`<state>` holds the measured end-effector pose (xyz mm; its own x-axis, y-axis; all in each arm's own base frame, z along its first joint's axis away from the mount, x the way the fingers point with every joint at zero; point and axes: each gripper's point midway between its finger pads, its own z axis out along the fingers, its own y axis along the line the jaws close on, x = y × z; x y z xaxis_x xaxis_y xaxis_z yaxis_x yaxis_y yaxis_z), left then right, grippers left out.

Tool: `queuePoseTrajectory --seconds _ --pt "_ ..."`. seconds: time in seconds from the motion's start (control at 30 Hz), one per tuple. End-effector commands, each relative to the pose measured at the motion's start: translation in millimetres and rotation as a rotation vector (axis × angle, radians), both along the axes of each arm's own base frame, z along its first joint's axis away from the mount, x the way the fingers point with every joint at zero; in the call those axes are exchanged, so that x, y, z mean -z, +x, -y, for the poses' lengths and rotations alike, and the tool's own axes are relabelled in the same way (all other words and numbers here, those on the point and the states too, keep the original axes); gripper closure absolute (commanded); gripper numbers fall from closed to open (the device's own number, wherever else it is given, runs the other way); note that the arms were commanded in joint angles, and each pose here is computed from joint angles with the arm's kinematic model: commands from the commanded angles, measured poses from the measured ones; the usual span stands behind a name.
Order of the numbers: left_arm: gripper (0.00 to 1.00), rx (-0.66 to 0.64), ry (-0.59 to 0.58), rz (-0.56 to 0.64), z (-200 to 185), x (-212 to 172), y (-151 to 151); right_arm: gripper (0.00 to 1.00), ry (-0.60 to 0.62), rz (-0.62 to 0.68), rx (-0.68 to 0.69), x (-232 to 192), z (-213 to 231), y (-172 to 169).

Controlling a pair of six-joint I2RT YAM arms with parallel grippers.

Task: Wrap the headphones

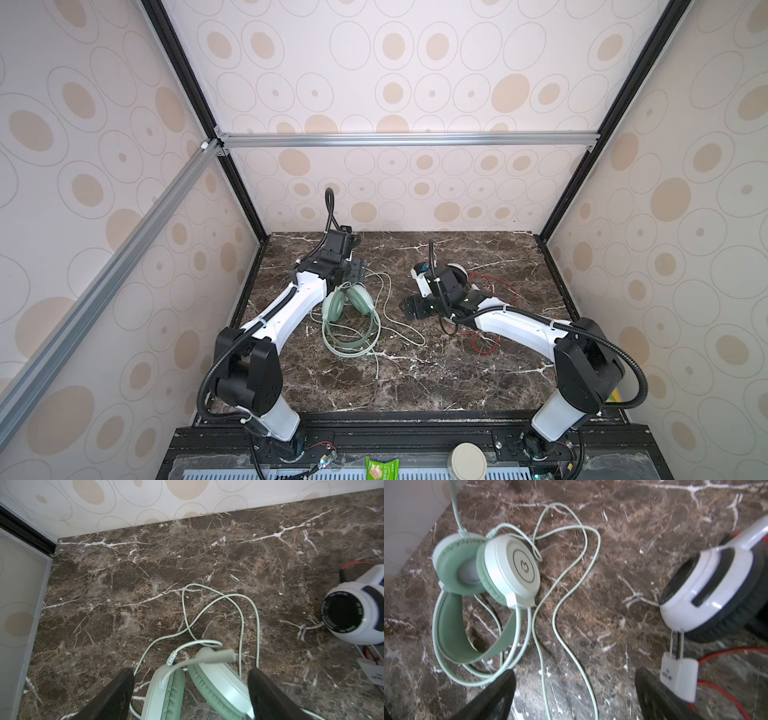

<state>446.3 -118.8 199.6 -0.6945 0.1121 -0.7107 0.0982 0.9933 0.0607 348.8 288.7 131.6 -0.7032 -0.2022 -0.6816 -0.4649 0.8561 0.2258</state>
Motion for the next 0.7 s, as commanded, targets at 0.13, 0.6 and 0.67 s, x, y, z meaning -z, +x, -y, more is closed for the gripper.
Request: queuePoseTrajectory --seconds 0.13,0.6,0.67 --pt "0.16 0.024 -0.006 0.003 13 -19 23 0.08 0.06 0.016 0.038 -1 12 -11" --pt "0.26 -0.024 0.219 -0.071 14 8 18 0.08 0.086 0.006 0.035 4 10 -11" --pt "0.26 -0.03 0.24 -0.076 13 10 17 0.08 0.088 0.002 0.037 6 11 -13"
